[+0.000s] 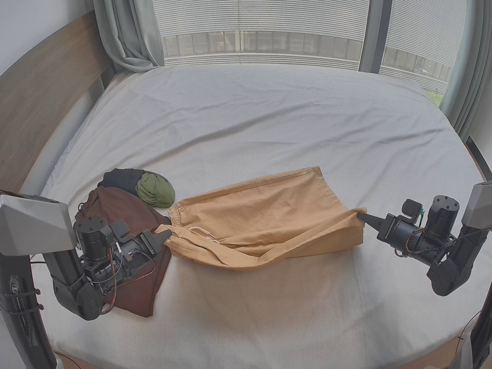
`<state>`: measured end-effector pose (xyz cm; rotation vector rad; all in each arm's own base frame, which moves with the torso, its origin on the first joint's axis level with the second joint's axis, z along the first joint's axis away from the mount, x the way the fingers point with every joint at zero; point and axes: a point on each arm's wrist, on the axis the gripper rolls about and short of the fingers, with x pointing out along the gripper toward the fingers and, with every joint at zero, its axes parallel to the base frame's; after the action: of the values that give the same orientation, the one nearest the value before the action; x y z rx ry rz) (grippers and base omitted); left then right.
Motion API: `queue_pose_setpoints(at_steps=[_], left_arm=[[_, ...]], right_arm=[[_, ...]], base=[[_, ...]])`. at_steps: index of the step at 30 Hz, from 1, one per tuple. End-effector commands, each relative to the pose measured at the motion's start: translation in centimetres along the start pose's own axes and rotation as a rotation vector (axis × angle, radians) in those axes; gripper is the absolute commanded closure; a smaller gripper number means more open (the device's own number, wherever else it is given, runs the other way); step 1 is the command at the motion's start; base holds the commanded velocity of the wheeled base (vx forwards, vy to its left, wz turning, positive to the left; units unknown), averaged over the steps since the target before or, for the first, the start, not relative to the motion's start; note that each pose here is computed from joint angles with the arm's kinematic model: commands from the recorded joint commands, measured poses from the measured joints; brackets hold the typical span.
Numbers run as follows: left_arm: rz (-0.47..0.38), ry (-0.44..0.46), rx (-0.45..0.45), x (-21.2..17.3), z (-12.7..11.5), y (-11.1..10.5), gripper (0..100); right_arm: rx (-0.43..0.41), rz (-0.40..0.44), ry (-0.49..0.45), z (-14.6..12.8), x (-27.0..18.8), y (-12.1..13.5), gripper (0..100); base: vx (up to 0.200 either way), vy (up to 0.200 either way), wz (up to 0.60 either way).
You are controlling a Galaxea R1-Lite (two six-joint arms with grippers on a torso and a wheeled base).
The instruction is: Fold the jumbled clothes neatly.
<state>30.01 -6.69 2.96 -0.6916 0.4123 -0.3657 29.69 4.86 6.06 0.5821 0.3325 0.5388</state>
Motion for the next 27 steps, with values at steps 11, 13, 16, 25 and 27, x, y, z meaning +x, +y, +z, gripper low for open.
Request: queue_pose_setpoints(at_steps=[11, 13, 16, 25, 27], left_arm=[[-0.01, -0.067, -0.051, 0.7, 0.8, -1.1, 100], [-0.009, -0.077, -0.06, 0.8, 0.8, -1.2, 100], [-0.009, -0.079, -0.062, 0.9, 0.8, -1.2, 100], [-0.004, -0.096, -0.065, 1.2, 1.0, -1.2, 100], [-0.008, -0.101, -0.065, 1.3, 1.0, -1.3, 100]], right_arm=[[-0.024, 0.022, -0.046, 3.3, 2.0, 0.9, 100], [-0.025, 0.023, -0.053, 3.8, 2.4, 0.9, 100], [-0.024, 0.018, -0.068, 4.6, 2.8, 0.7, 100], [-0.031, 0.016, -0.093, 6.7, 3.9, 0.6, 100], [-0.035, 0.019, -0.1, 7.2, 4.2, 0.6, 100]], base=[[0.0, 0.0, 0.0], [0.0, 0.0, 0.0], [0.0, 0.0, 0.0], [0.0, 0.0, 0.0], [0.0, 0.0, 0.0]])
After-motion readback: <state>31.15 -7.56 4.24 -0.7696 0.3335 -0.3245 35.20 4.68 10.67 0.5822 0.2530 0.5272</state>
